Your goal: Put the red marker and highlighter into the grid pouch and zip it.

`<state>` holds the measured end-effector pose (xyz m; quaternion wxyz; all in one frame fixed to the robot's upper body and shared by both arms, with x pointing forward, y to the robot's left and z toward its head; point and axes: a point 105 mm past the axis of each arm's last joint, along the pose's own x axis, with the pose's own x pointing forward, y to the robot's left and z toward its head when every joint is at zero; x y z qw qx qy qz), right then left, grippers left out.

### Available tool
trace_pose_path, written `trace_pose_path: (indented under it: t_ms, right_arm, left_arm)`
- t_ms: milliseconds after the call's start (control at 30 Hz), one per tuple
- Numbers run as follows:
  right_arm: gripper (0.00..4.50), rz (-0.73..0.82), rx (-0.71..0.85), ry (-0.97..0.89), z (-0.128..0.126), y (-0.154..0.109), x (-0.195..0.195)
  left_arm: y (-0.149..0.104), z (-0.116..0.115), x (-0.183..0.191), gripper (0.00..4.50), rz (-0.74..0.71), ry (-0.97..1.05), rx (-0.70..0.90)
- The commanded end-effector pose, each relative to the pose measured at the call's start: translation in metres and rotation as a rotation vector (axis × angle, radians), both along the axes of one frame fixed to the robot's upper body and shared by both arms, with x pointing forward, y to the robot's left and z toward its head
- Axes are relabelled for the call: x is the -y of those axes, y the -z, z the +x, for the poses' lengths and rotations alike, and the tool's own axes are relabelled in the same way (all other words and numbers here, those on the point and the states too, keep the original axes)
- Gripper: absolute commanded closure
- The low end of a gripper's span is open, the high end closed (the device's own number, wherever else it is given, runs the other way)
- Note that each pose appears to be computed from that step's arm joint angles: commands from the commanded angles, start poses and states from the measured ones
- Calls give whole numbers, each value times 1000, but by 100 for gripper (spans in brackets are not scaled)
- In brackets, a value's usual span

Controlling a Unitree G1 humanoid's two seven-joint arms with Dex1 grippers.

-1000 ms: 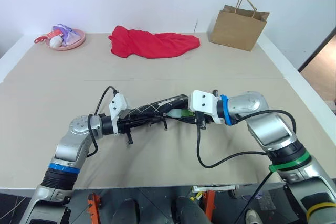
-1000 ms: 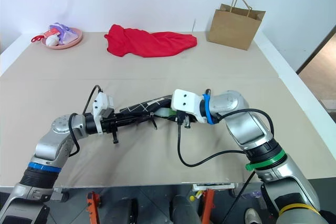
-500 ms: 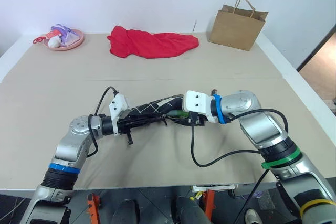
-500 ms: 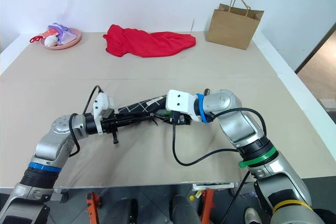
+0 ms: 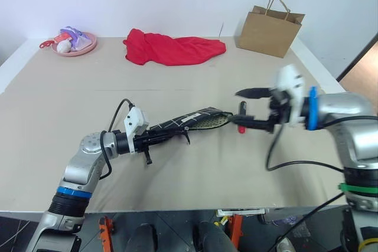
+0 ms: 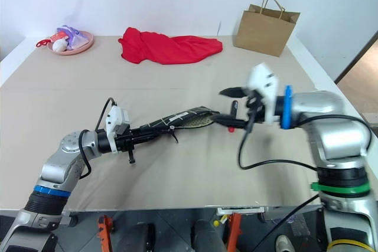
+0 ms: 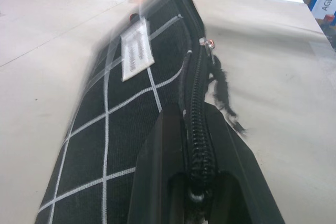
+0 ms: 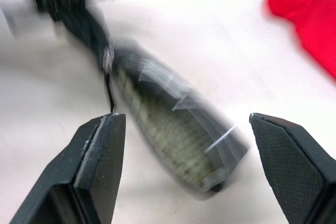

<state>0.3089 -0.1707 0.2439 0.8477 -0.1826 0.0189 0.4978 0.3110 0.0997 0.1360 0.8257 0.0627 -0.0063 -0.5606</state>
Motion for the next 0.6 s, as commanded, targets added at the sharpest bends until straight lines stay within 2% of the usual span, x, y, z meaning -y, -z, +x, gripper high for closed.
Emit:
trace_pose_path:
  t_ms: [33, 133, 233, 367, 600]
  right_arm:
    - [42, 21, -36, 173, 7, 6, 29]
    - [42, -15, -118, 449, 33, 39, 56]
    - [42, 40, -181, 676, 55, 65, 66]
    - [42, 118, -241, 741, 63, 81, 47]
    - [42, 216, -279, 790, 74, 77, 32]
  left_arm:
    - [-11, -3, -1, 450, -13, 4, 44]
    - [-11, -4, -1, 450, -13, 1, 42]
    - [-11, -4, -1, 450, -13, 0, 40]
    - [-11, -4, -2, 450, -12, 1, 39]
    - [-12, -3, -3, 450, -12, -9, 39]
